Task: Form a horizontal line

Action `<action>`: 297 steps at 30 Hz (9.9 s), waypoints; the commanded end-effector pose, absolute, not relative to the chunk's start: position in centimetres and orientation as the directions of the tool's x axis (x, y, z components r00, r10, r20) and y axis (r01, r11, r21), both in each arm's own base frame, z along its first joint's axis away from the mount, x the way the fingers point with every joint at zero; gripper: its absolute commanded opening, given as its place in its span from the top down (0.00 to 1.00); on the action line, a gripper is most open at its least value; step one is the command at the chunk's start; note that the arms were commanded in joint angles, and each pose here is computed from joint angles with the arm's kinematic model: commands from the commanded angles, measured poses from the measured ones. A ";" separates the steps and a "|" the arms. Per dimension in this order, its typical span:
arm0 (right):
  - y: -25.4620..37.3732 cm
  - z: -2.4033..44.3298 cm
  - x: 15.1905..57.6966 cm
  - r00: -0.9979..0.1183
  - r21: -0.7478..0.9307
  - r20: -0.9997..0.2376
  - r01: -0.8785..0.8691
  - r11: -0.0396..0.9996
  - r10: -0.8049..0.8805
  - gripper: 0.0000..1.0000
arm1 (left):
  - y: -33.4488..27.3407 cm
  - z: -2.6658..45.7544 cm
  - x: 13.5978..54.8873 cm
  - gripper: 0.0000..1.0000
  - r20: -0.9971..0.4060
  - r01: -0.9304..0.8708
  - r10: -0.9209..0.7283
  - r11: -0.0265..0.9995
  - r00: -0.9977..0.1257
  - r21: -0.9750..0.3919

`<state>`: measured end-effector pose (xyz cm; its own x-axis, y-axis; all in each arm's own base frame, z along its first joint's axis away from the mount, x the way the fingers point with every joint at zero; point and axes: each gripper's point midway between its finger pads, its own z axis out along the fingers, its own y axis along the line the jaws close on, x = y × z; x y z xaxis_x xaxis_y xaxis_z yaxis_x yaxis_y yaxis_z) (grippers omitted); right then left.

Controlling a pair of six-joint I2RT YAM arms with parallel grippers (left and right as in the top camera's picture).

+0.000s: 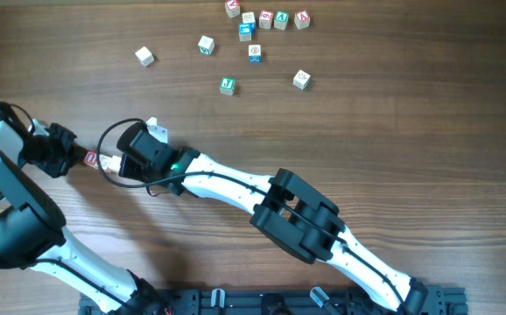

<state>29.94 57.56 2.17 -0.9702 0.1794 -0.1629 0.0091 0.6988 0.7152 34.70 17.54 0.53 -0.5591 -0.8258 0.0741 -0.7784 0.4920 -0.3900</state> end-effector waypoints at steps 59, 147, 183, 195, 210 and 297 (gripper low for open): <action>57.1 0.2 30.2 -0.971 0.691 -0.188 -0.023 0.722 0.148 0.95 | 17.1 -0.5 32.0 0.96 0.151 -0.838 -0.839 0.473 -0.523 -0.274; 58.2 4.1 34.5 -0.911 0.736 -0.408 -0.294 0.610 0.053 0.95 | 20.6 0.5 35.6 0.96 0.020 -0.792 -0.881 0.413 -0.472 -0.450; 26.2 2.9 37.5 -0.999 0.005 -0.043 0.014 1.000 0.014 0.95 | 9.2 13.0 39.0 0.96 -0.416 -0.249 -0.260 0.965 -0.872 -0.082; 24.4 0.6 35.7 -0.997 -0.047 0.024 0.072 0.996 0.073 0.95 | 9.0 6.8 38.2 0.96 -0.248 -0.161 -0.169 0.985 -0.954 -0.054; 24.5 0.4 36.0 -1.000 -0.042 0.014 0.019 0.999 0.020 0.95 | 8.6 4.8 36.7 0.96 -0.208 -0.117 -0.124 0.992 -0.970 -0.048; 24.5 0.4 36.9 -1.000 -0.049 -0.029 -0.005 0.999 -0.007 0.95 | 8.8 1.2 34.4 0.96 -0.128 -0.102 -0.103 0.995 -0.986 -0.011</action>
<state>36.45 24.96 -0.21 -1.0000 0.0032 0.0034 0.0030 0.9993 -0.0367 34.91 8.74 2.54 -0.9791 -0.1207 -0.1638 -0.1193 0.9927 -0.0184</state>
